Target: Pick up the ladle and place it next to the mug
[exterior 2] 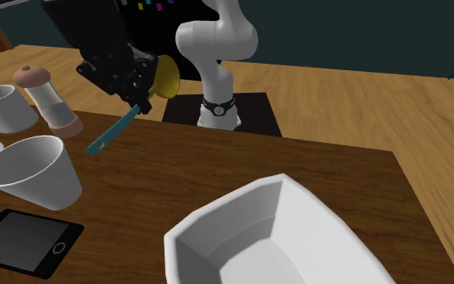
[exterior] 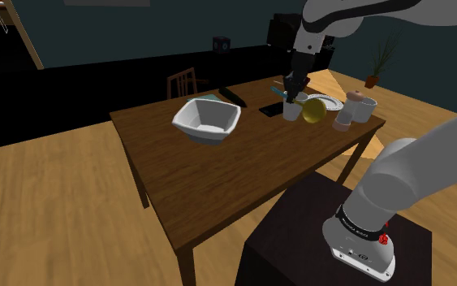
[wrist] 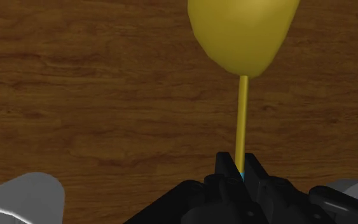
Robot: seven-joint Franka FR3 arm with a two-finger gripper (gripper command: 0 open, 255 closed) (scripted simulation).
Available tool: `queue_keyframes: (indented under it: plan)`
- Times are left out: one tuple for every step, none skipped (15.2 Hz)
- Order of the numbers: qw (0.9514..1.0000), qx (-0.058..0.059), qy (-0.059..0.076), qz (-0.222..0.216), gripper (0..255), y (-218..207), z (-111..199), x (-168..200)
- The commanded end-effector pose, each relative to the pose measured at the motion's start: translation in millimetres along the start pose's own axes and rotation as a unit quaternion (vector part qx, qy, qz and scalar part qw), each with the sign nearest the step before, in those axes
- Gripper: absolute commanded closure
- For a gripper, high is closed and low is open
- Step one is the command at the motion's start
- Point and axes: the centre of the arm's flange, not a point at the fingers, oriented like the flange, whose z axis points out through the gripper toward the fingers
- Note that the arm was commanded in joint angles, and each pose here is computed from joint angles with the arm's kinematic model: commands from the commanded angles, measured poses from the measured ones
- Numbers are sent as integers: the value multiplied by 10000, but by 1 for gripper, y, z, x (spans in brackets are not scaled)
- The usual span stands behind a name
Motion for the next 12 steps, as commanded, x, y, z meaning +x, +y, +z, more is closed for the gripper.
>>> queue_keyframes:
  plan:
    - [10000, -2, -2, -4, 255, 27, -4, 5]
    - [10000, -2, -2, -4, 255, 40, -7, 7]
    - [10000, -2, -2, -4, 255, 53, -9, 9]
    - [10000, -2, -2, -4, 255, 66, -11, 10]
    - [10000, -2, -2, -4, 255, 79, -13, 12]
    - [10000, -2, -2, -4, 255, 92, -16, 14]
    - [10000, -2, -2, -4, 255, 105, -18, 16]
    - [10000, -2, -2, -4, 255, 118, -20, 18]
    - [10000, -2, -2, -4, 255, 130, -23, 19]
    - [10000, -2, -2, -4, 255, 143, -25, 21]
    - [10000, -2, -2, -4, 255, 156, -27, 23]
    - [10000, -2, -2, -4, 255, 169, -29, 25]
